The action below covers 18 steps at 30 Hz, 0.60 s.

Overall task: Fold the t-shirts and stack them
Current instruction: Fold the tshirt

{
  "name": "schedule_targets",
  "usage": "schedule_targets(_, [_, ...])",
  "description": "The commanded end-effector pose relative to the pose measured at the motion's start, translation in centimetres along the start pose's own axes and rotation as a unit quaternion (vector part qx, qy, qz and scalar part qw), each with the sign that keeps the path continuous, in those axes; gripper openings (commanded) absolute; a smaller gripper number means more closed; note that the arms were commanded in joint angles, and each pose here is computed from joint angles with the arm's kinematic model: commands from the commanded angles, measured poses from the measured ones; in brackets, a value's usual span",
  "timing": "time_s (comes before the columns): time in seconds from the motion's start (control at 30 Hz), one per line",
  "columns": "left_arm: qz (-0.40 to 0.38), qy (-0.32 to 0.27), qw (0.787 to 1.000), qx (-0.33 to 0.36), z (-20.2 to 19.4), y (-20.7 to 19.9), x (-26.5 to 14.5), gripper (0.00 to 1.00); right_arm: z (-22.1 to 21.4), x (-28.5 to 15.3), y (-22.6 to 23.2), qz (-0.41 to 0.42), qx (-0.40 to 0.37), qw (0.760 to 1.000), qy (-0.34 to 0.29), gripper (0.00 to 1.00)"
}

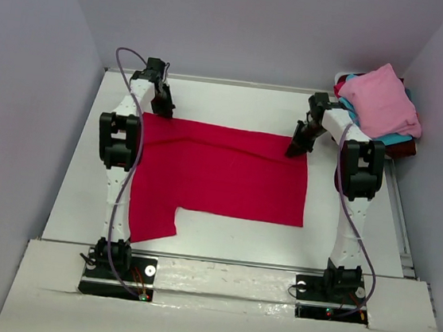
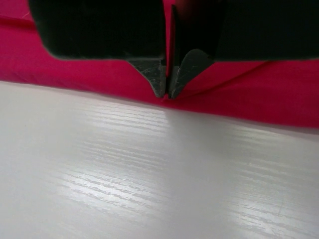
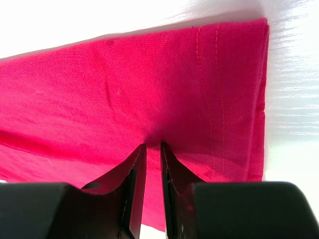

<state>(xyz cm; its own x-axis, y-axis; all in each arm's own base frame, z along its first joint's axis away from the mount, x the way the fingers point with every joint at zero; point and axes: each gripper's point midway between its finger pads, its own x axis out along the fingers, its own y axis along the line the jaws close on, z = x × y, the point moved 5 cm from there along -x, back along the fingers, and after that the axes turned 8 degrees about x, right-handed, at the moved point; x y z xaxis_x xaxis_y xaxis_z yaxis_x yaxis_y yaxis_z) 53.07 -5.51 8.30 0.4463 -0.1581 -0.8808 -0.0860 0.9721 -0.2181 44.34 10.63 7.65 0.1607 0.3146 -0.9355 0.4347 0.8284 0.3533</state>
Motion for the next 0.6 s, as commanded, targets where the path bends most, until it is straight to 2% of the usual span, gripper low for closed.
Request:
schedule_targets(0.0, [0.028, -0.027, 0.999, 0.006, 1.0, 0.2, -2.7, 0.06, 0.1, 0.7, 0.4, 0.006, -0.014, 1.0, 0.0, 0.24])
schedule_targets(0.27, [0.098, -0.039, 0.994, 0.024, 0.1, -0.5, -5.3, 0.06, 0.1, 0.6, 0.4, 0.008, -0.018, 1.0, -0.001, 0.24])
schedule_targets(0.57, [0.13, -0.043, 0.99, 0.04, -0.6, -2.1, -8.6, 0.06, -0.1, 0.3, 0.4, 0.011, -0.024, 1.0, -0.001, 0.24])
